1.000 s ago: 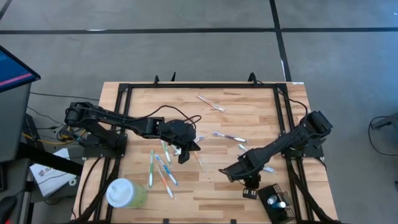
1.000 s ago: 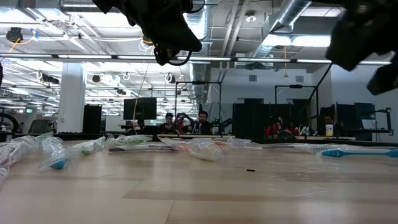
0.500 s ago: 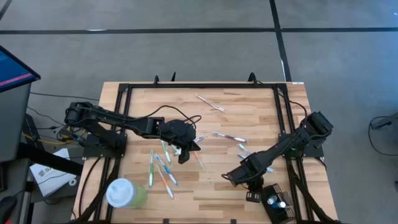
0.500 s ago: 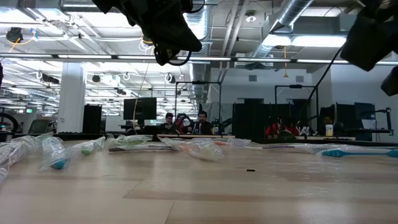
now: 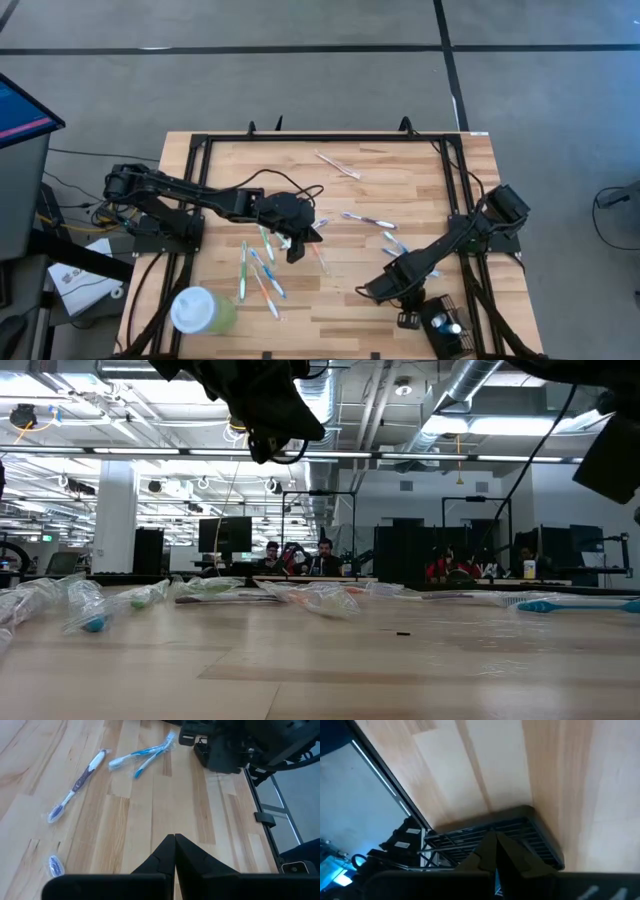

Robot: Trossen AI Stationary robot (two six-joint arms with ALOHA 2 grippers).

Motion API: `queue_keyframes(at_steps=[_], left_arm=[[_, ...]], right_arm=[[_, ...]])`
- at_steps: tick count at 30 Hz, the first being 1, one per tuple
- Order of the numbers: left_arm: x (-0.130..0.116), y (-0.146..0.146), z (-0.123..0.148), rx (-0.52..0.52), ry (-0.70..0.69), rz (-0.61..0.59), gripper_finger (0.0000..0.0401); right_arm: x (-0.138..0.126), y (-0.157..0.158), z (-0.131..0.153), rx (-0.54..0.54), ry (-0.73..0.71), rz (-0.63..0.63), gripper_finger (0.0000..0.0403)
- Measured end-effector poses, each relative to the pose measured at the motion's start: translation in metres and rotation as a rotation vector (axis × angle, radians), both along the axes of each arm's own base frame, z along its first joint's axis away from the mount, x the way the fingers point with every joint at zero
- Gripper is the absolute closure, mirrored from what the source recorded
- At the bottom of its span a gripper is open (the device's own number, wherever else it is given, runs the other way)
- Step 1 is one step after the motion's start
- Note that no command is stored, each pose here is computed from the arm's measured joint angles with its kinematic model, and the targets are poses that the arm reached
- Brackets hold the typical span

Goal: Pick & Place toothbrushing station
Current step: Adjust the black organizer on the table

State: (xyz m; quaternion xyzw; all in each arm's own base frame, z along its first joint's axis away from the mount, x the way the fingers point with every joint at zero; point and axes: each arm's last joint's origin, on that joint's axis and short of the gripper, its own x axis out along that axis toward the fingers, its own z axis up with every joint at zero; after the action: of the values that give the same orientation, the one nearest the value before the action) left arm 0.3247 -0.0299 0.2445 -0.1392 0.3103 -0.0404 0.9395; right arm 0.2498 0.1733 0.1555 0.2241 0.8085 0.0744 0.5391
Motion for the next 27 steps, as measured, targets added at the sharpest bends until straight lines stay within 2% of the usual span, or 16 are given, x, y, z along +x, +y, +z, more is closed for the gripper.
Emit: queue_keyframes(at_steps=[15,21,27], left_arm=[[0.0,0.0,0.0,0.005,0.0,-0.003,0.04],[0.0,0.0,0.0,0.005,0.0,-0.003,0.04],[0.0,0.0,0.0,0.005,0.0,-0.003,0.04]], right_arm=[[-0.005,-0.007,-0.002,-0.106,0.063,-0.055,0.0403],[-0.013,-0.014,-0.01,-0.155,0.138,-0.094,0.0403],[-0.013,-0.014,-0.01,-0.16,0.138,-0.094,0.0403]])
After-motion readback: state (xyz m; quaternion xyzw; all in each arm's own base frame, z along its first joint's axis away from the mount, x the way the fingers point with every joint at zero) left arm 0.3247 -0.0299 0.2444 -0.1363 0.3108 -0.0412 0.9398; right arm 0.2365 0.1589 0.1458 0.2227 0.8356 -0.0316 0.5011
